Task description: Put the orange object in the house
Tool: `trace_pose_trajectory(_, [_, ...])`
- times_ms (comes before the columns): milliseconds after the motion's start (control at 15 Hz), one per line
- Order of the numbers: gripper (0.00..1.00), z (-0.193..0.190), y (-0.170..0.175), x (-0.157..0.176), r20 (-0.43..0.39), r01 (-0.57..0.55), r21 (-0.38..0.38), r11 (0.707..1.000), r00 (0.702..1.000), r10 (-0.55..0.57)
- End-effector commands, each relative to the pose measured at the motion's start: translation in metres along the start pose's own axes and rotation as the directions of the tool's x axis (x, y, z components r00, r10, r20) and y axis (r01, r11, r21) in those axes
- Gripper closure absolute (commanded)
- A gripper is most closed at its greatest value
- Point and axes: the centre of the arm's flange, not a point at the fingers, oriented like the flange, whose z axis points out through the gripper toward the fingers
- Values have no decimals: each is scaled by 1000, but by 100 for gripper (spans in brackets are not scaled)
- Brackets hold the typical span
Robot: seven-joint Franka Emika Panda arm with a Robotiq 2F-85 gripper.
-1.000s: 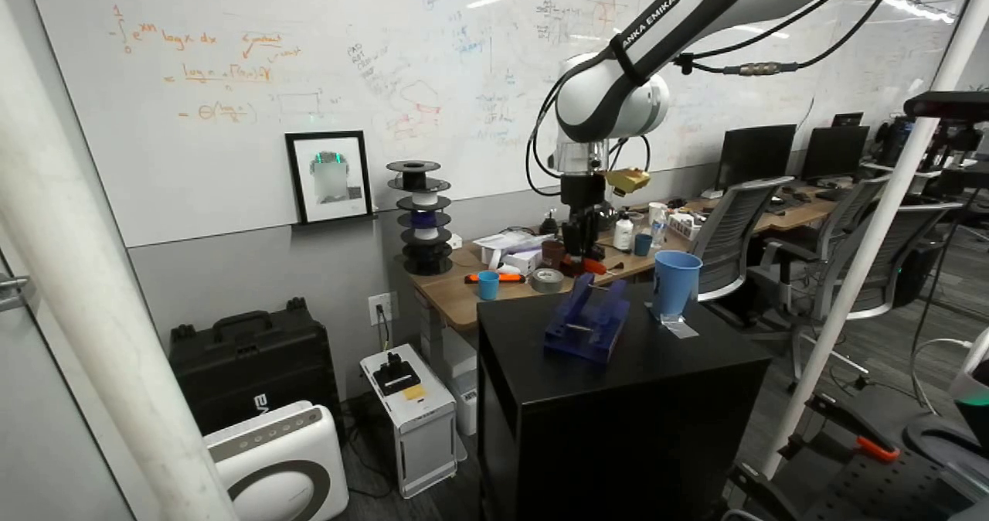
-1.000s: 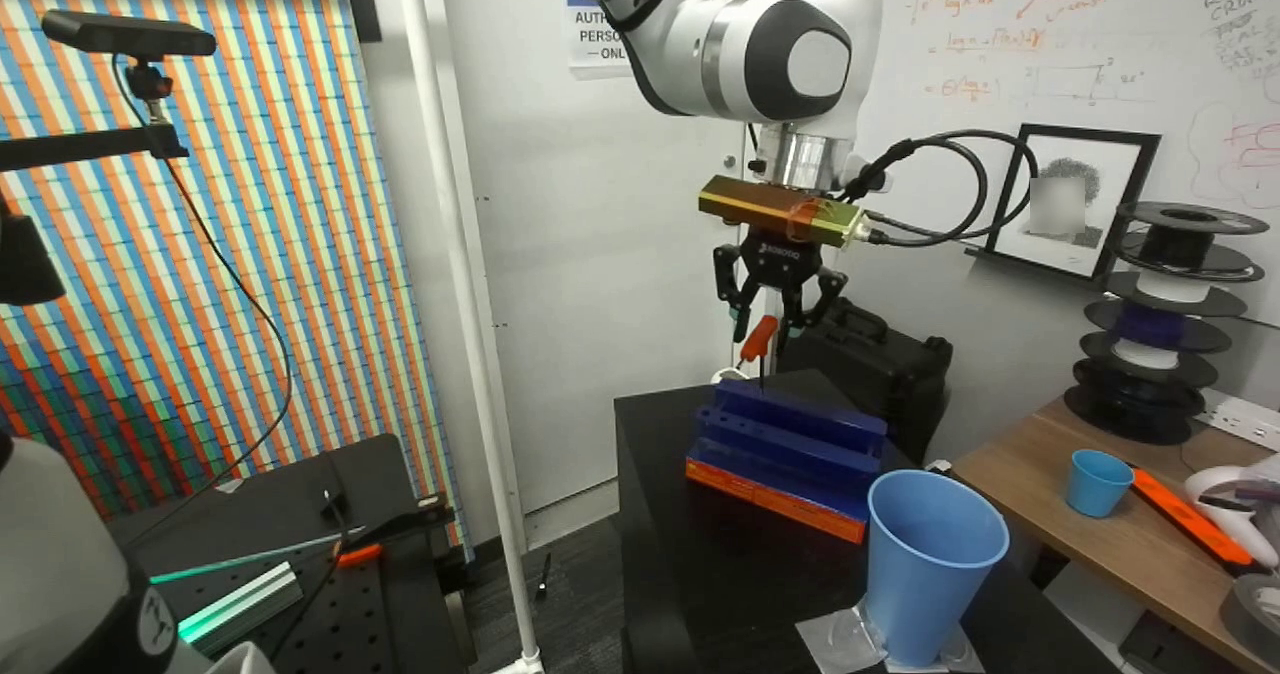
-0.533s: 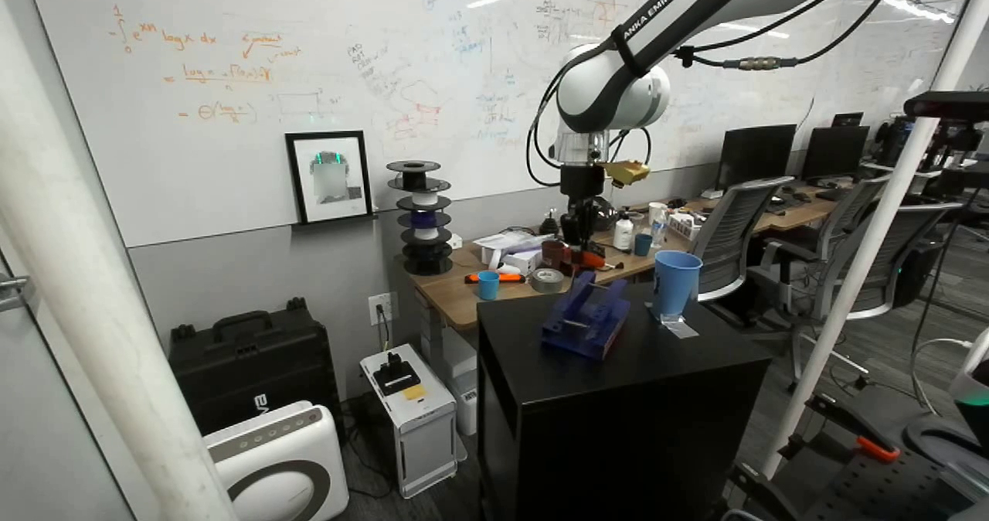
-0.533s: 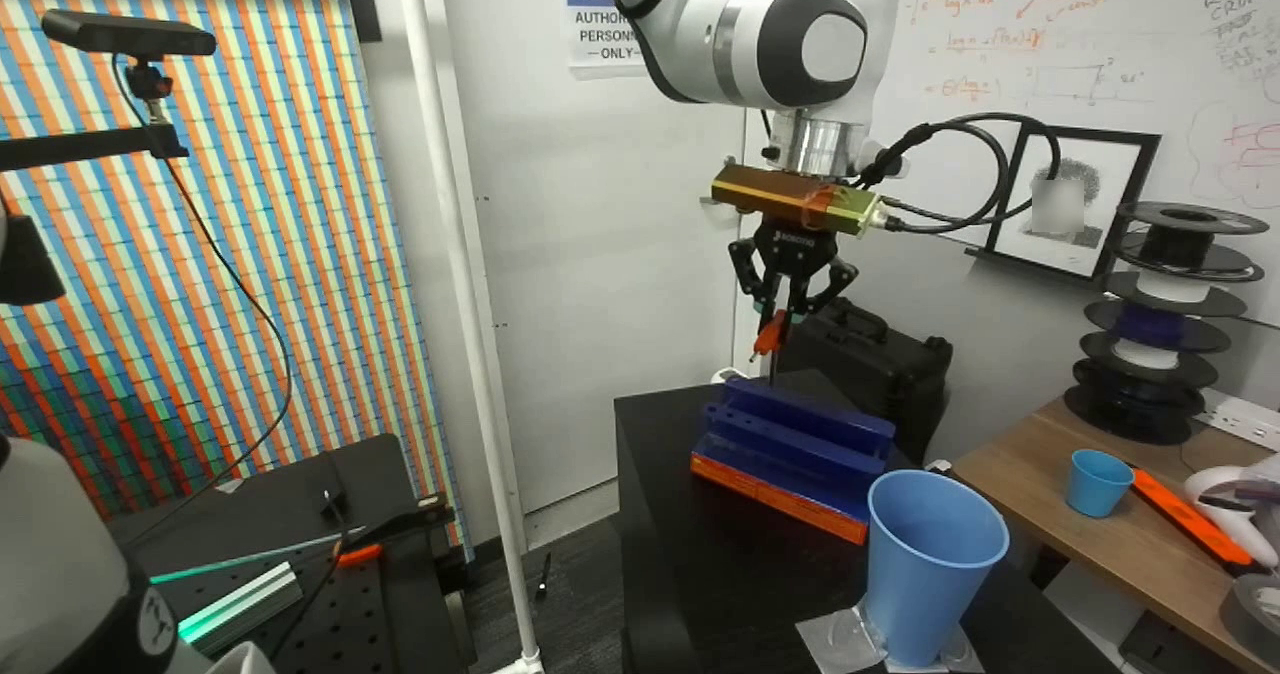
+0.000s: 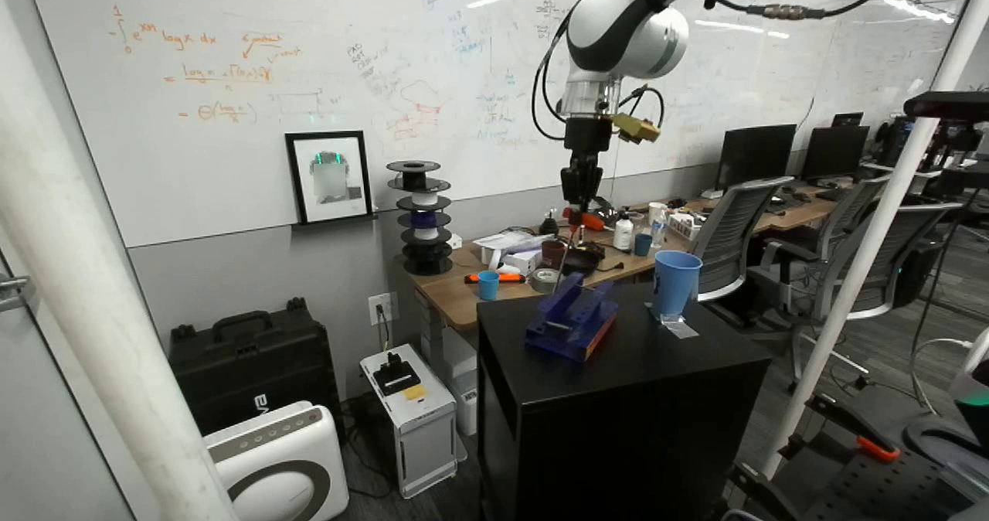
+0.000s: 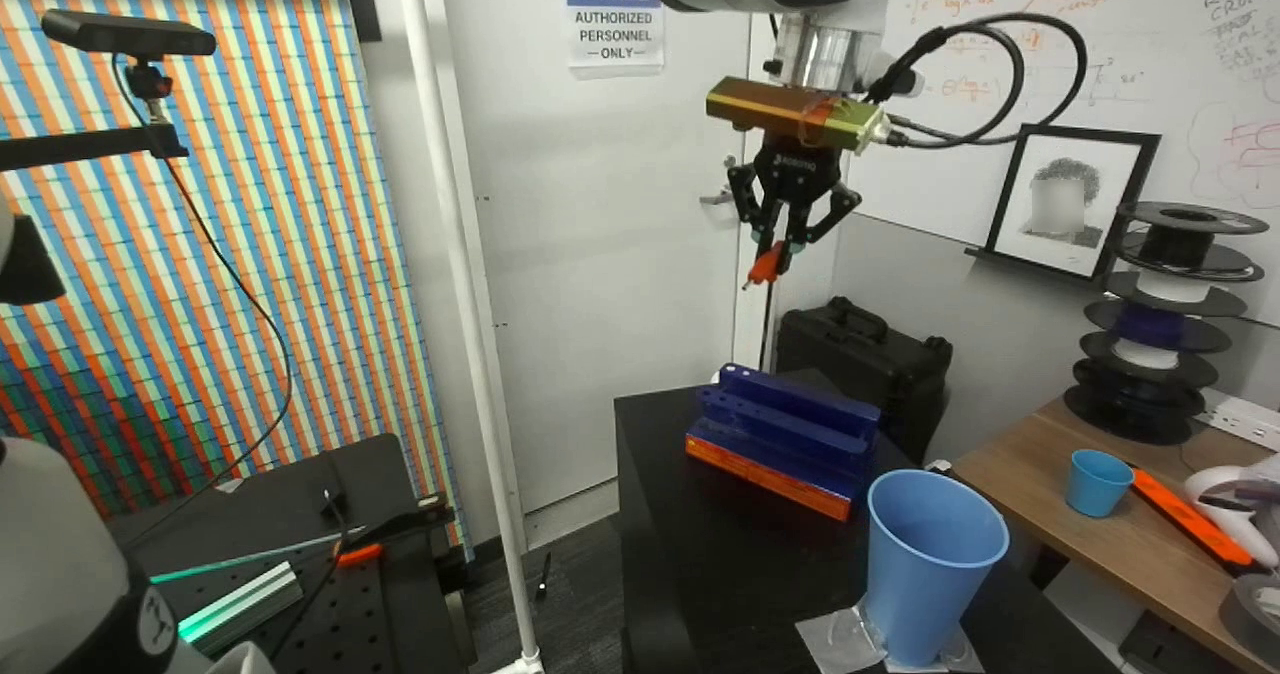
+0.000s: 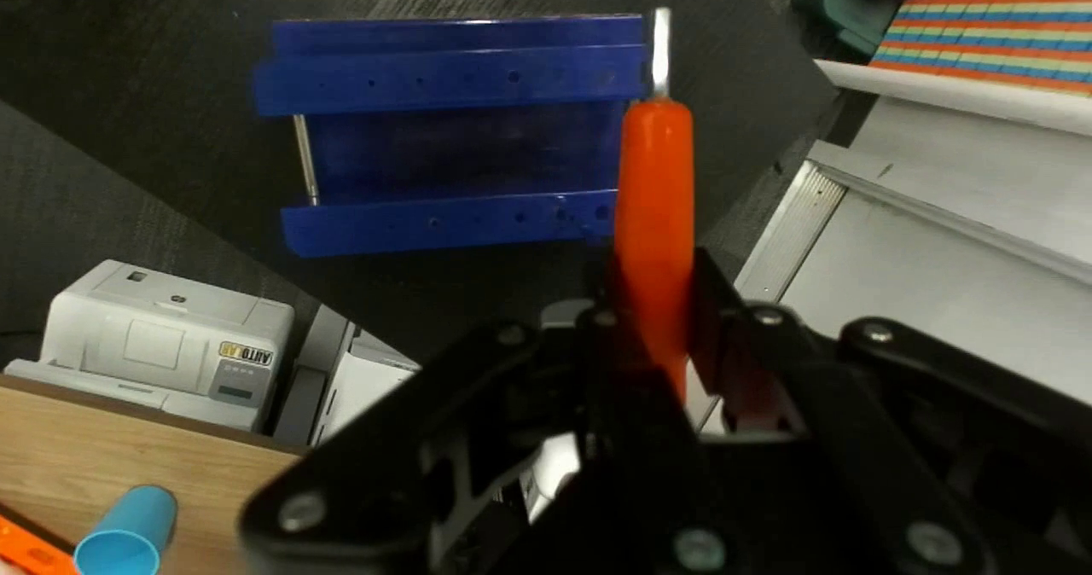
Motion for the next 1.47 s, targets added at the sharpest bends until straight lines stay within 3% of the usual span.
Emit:
trace_pose_trajectory(0, [88, -63, -28, -25, -20, 3, 41, 999, 1000, -2])
trace_pose_trajectory(133, [88, -93, -28, -39, -52, -41, -18, 999, 998, 40])
trace_pose_trajectory(267, [88, -115, -7, -53, -105, -127, -100, 987, 988, 116])
trace_pose_trajectory(533, [88, -124, 55, -86, -146, -308, -168, 936, 947, 285])
trace_pose_trajectory(867, [88, -71, 116, -112, -114, -458, -137, 879, 888, 445])
trace_pose_trajectory(1200, [88, -17, 132, -124, -25, -535, -133, 834, 843, 537])
trace_pose_trajectory(1400, [88, 0, 137, -125, -13, -563, -148, 813, 823, 568])
